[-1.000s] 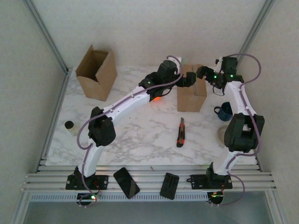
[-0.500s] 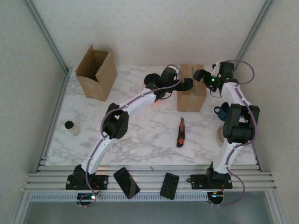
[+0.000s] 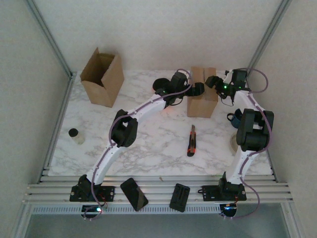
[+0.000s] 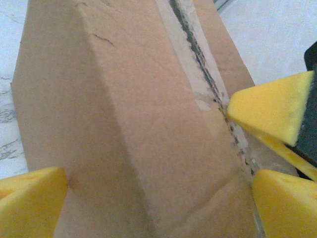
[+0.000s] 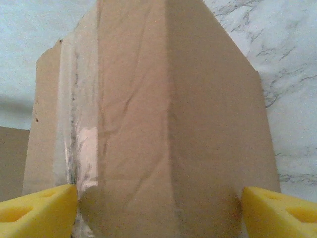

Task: Unpack the express box

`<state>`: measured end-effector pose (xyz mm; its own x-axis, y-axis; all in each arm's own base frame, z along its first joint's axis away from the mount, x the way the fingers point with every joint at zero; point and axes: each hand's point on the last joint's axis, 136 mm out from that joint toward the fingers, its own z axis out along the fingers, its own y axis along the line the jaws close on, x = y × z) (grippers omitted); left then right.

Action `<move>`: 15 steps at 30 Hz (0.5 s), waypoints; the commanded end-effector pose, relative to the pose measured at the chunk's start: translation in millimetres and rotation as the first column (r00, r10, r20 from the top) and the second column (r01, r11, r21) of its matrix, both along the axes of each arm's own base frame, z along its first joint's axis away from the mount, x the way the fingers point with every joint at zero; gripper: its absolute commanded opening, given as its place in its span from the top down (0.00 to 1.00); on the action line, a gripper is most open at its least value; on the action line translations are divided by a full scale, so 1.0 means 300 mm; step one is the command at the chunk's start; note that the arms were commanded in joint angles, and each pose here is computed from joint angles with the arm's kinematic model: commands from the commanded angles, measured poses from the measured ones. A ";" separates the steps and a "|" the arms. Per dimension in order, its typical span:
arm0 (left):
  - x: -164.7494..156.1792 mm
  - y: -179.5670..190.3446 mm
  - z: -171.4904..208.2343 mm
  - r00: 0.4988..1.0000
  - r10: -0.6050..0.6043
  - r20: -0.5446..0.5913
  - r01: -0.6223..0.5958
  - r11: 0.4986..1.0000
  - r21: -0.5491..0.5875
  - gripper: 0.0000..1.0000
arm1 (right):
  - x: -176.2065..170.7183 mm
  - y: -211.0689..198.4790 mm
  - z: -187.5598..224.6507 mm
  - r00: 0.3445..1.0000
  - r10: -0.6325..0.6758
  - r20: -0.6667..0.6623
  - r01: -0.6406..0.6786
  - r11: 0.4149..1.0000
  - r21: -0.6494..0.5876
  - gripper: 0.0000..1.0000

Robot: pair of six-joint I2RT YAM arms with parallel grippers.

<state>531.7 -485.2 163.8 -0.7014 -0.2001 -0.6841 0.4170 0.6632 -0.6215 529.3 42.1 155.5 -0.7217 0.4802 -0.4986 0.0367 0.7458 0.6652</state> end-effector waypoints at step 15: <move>-0.164 -0.114 0.037 0.993 -0.118 -0.025 0.118 0.993 0.001 0.23 | -0.166 0.208 0.019 0.997 0.081 -0.007 -0.080 0.994 0.079 0.27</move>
<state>526.3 -484.8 164.1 -0.7189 -0.1853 -0.6700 0.4146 0.6593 -0.6272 513.3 43.3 159.3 -0.6577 0.5242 -0.5410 0.0565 0.7505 0.6585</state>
